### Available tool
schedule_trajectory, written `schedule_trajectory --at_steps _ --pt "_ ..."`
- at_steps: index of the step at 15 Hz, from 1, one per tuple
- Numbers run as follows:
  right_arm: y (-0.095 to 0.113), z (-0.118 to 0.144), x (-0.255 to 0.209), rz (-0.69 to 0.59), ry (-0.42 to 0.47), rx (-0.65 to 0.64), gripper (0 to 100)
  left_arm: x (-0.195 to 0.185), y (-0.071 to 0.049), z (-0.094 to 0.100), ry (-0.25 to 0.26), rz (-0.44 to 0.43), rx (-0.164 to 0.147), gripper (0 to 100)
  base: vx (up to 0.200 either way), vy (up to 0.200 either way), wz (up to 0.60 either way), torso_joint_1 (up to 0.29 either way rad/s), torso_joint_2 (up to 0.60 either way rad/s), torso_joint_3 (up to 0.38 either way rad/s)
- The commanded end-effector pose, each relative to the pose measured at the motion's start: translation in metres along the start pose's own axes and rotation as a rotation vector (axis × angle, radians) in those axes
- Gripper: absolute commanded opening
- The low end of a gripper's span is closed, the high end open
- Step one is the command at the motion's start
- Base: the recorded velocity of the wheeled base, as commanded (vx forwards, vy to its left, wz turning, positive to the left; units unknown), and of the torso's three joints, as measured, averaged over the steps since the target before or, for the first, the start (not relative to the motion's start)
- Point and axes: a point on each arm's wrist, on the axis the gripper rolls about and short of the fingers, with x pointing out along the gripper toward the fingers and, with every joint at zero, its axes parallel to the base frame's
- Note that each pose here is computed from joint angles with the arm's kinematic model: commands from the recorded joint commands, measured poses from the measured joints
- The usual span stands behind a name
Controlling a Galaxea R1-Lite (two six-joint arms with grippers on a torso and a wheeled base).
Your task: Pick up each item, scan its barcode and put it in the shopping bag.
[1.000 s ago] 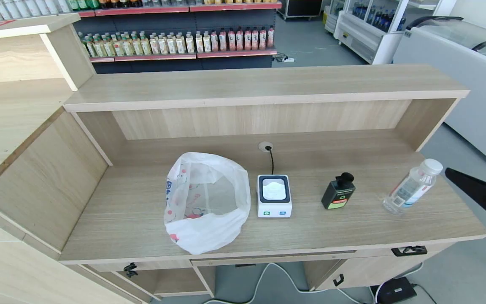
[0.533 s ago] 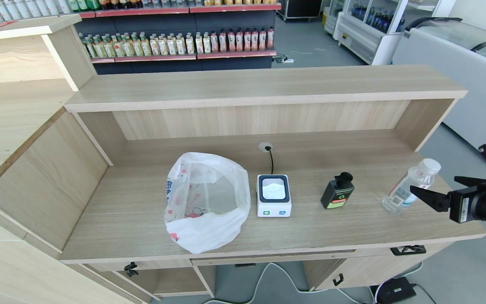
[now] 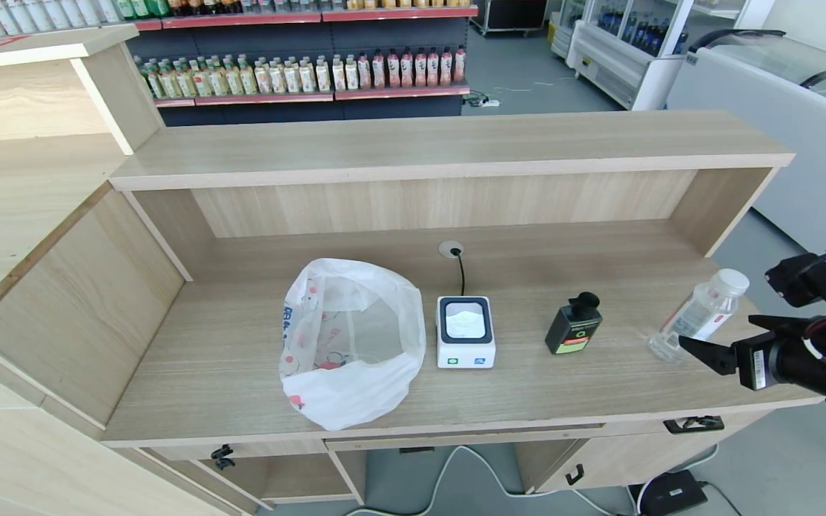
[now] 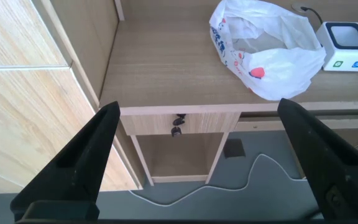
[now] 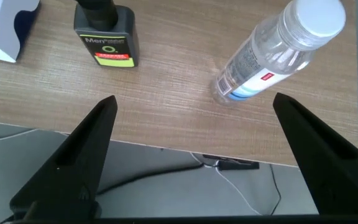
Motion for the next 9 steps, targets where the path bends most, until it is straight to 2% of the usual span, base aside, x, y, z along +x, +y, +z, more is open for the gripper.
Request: schedule_trajectory --at_steps 1,5,9 --pt "-0.001 -0.011 0.021 0.008 0.027 0.008 100 0.0 0.0 0.0 0.0 0.0 -0.001 100 0.0 0.0 0.0 0.0 0.0 0.0" --pt "-0.002 -0.027 0.052 0.015 0.029 0.002 100 0.0 0.0 0.0 0.0 0.0 0.0 100 0.0 0.0 0.0 0.0 0.0 0.0" --pt "0.0 -0.035 0.069 0.136 0.023 -0.005 100 0.0 0.0 0.0 0.0 0.0 -0.001 100 0.0 0.0 0.0 0.0 0.0 0.0"
